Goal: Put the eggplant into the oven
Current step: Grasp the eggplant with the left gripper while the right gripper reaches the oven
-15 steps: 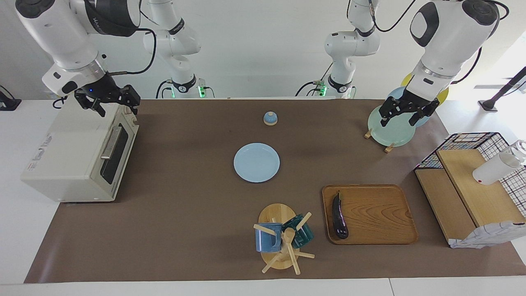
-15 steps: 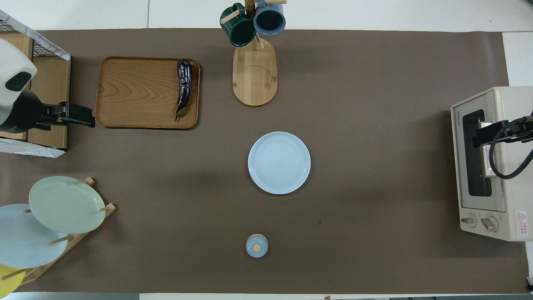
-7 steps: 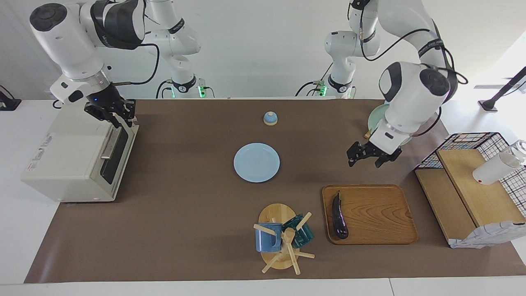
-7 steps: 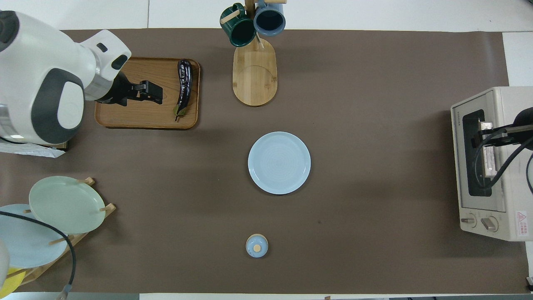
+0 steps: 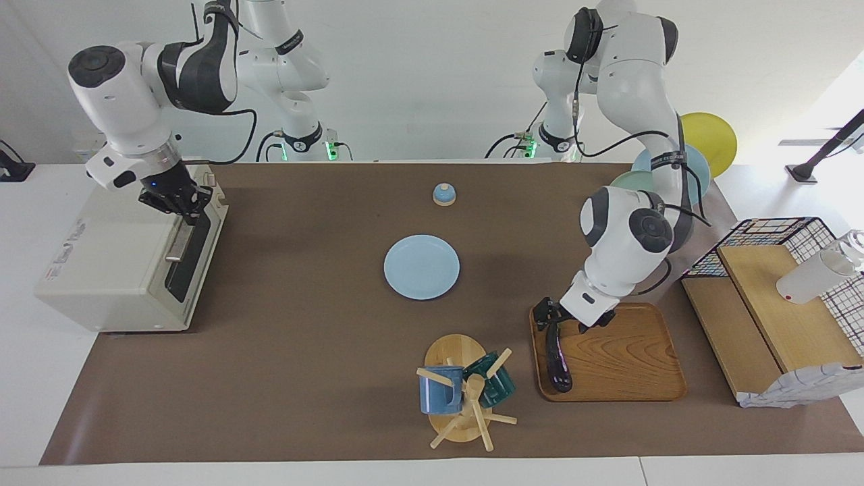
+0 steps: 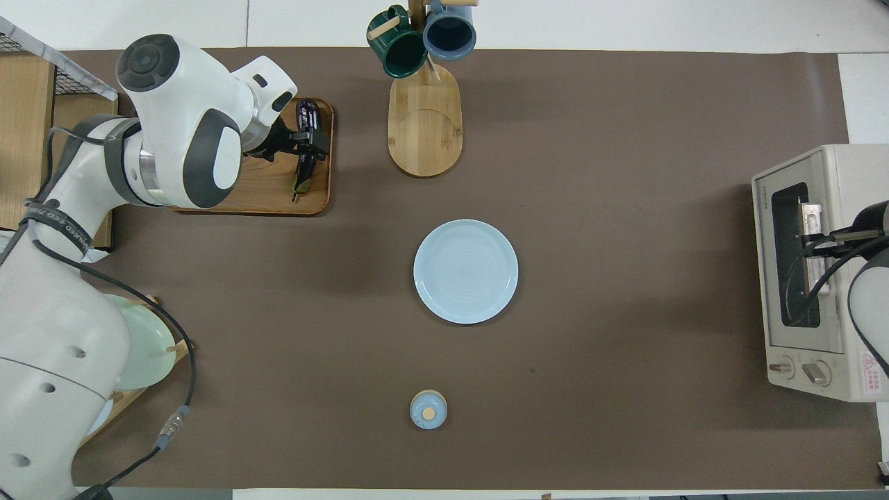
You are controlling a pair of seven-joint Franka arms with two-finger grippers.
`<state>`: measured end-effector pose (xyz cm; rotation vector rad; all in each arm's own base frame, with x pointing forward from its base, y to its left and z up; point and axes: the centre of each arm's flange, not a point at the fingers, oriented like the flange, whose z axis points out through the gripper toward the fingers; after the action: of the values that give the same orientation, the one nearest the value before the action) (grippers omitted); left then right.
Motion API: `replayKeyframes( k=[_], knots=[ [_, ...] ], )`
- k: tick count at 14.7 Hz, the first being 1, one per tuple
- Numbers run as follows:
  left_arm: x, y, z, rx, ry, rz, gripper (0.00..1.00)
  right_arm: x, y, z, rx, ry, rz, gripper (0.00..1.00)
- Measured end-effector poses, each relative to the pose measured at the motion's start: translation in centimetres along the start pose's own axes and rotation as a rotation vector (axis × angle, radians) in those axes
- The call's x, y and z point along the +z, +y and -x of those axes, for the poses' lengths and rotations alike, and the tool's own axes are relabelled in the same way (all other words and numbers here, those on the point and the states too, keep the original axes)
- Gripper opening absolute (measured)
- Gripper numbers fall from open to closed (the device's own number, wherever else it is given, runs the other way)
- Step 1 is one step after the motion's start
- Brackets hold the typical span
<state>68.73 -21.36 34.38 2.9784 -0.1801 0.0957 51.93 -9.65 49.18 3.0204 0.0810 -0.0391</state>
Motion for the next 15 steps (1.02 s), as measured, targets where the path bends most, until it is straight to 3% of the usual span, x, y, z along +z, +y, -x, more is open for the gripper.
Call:
replayKeyframes(
  k=[5, 15],
  knots=[
    [0.9, 0.4, -0.3, 0.039, 0.037, 0.001, 1.0, 1.4, 0.4, 0.0, -0.03, -0.021, 0.066, 0.01],
    [3.3, -1.5, 0.4, 0.073, 0.067, -0.027, 1.0, 2.2, -1.3, -0.2, -0.025, -0.003, 0.069, 0.01]
  ],
)
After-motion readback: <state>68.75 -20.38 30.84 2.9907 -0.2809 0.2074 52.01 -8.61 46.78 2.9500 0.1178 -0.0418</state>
